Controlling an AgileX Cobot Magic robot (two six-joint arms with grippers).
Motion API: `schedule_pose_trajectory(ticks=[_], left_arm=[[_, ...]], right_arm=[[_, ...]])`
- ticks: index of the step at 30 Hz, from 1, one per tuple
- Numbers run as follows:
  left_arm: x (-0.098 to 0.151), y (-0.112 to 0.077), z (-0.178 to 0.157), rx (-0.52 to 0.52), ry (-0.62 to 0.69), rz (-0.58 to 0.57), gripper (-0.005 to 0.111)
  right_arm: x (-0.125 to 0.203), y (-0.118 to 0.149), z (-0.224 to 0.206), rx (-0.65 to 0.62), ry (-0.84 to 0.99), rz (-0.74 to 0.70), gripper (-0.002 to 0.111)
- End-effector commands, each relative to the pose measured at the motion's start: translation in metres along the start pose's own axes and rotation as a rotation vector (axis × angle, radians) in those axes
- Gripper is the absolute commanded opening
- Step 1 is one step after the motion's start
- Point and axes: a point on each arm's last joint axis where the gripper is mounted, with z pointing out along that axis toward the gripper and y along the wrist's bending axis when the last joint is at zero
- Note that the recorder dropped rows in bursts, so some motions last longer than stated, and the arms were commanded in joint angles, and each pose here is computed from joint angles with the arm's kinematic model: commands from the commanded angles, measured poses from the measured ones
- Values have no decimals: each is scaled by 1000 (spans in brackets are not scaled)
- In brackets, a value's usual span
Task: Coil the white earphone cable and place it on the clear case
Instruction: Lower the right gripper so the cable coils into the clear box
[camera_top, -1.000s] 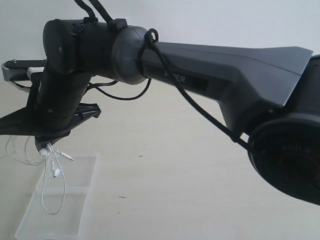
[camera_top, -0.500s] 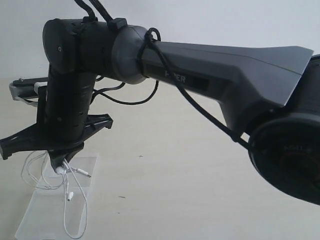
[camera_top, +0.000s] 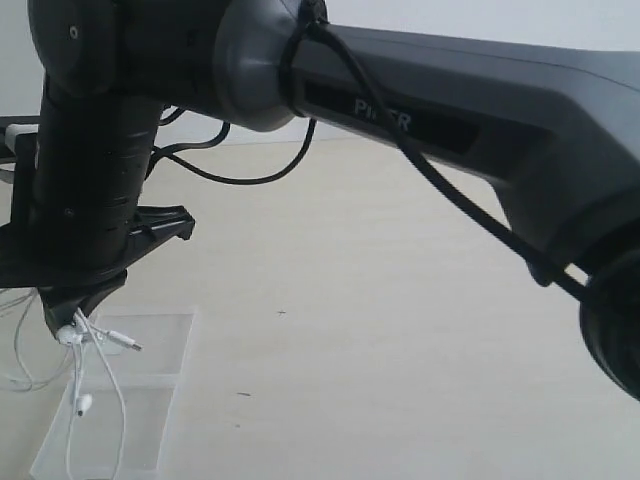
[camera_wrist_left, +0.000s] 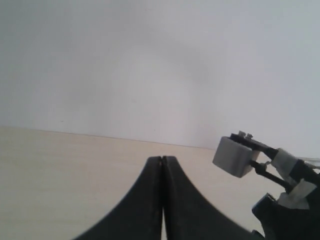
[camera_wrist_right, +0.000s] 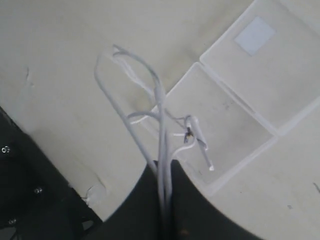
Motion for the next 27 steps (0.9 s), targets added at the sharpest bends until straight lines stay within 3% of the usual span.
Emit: schedule_pose_trajectory(ticks=[1,6,10,20,27], left_arm=[[0,0,-1,-5,-9,1,0],[4,5,-1,-44,-11,-3,0],[17,11,0,-73,19,-16,0],[23,12,0,-70,41,-33,0],[24,10,0,-50,51,-56,0]], right_arm=[[1,8,-8,-41,-7,17,0],[11,5,-6,-4,23,12,0],[20,-11,1,127,50,30,0],[31,-24,47,117,178,103,0],[24,-56,75,51,240,235,0]])
